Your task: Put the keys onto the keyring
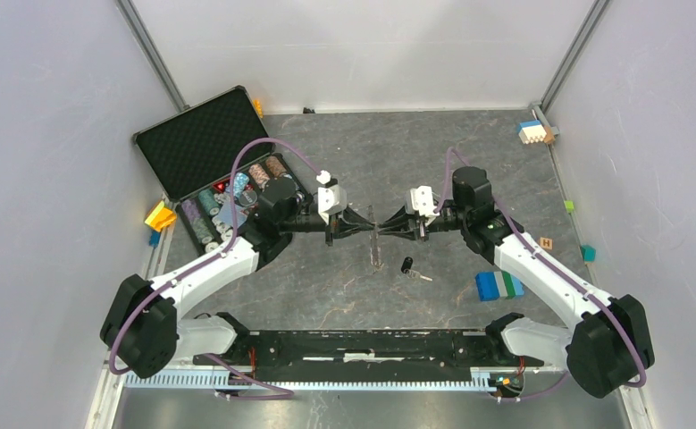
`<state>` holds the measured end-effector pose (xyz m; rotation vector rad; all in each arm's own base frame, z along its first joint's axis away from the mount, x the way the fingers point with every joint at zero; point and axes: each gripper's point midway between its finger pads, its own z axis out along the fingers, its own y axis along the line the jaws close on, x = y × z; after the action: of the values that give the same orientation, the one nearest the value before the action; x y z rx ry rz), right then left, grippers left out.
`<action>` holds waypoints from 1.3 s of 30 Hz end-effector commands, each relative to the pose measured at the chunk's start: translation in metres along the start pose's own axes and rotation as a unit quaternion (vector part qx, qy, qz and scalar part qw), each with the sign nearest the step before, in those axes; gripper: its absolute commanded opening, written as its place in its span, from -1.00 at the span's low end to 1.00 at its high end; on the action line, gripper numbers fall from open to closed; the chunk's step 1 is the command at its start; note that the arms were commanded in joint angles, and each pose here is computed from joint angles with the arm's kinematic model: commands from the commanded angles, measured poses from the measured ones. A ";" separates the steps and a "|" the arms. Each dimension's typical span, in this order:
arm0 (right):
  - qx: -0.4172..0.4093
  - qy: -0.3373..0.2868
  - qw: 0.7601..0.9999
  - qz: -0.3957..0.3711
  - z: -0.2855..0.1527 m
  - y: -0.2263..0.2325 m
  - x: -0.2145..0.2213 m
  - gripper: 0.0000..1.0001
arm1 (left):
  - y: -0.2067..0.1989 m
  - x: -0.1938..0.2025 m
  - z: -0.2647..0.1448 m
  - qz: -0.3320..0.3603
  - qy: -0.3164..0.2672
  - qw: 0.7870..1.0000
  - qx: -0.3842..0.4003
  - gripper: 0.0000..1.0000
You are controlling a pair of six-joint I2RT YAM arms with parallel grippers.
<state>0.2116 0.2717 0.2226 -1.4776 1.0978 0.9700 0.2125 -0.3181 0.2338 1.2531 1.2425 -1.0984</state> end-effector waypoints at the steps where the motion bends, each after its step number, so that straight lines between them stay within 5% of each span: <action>1: 0.017 -0.013 1.000 -0.013 0.000 -0.009 -0.011 -0.59 | 0.002 -0.011 0.001 0.009 -0.021 1.000 0.001 -0.95; 22: 0.033 -0.010 0.999 -0.006 0.001 -0.014 -0.006 -0.50 | -0.004 -0.004 0.003 0.006 -0.018 1.000 0.024 -0.96; 35: 0.032 -0.019 0.999 0.002 0.002 -0.013 -0.009 -0.99 | 0.001 -0.002 0.004 0.010 -0.020 1.000 0.010 -0.96; 39: 0.046 -0.014 0.999 0.001 0.000 -0.017 -0.010 -1.00 | 0.002 0.002 0.004 0.012 -0.016 1.000 0.009 -0.96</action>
<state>0.2178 0.2734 0.2238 -1.4090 1.1460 0.9817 0.2140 -0.3204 0.2298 1.2609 1.2178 -1.1104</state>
